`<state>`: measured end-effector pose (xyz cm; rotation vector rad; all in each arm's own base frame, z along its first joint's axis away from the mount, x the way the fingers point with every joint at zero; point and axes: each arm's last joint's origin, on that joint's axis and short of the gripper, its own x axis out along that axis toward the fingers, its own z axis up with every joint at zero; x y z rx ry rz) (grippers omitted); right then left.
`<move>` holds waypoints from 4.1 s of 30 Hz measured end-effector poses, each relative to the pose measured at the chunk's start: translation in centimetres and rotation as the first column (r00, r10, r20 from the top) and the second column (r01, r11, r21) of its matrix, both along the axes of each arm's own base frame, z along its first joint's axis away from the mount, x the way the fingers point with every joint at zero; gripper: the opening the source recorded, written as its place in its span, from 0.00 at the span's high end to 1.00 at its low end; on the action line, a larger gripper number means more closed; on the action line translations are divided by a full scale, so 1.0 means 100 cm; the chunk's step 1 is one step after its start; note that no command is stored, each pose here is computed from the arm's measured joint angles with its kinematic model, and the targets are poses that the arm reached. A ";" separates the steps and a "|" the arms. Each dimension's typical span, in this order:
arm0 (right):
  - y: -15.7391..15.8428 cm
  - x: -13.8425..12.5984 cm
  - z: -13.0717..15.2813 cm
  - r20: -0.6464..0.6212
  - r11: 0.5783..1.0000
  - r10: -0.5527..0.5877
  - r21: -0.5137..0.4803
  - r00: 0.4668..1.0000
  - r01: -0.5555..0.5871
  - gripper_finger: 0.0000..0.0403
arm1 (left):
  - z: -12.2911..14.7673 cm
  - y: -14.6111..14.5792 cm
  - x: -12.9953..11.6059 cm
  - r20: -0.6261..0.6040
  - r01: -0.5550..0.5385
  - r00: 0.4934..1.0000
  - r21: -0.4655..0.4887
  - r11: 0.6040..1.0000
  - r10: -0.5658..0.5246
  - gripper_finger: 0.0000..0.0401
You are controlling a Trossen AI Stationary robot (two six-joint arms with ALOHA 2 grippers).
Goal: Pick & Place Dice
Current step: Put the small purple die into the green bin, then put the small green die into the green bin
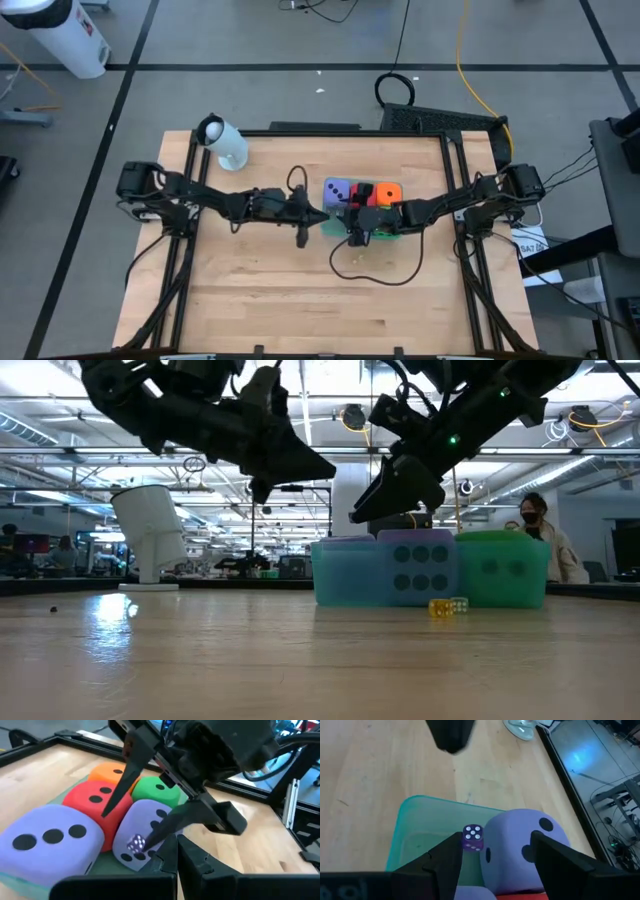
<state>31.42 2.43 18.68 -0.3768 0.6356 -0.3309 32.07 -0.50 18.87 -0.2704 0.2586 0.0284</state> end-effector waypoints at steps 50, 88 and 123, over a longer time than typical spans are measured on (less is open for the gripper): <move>0.018 0.004 0.008 0.094 0.996 0.082 0.010 0.992 -0.083 0.44 | -0.022 -0.004 0.024 -0.101 -0.086 0.990 0.084 0.993 0.094 0.99; 0.096 -0.073 -0.038 0.017 0.848 0.460 0.286 0.888 -0.445 0.55 | 0.022 -0.011 -0.101 0.060 -0.038 0.998 0.250 0.968 0.024 0.96; 0.068 -0.057 -0.085 -0.193 0.913 0.337 0.306 0.921 -0.270 0.72 | 0.022 -0.011 -0.101 0.059 -0.037 0.998 0.252 0.967 0.023 0.94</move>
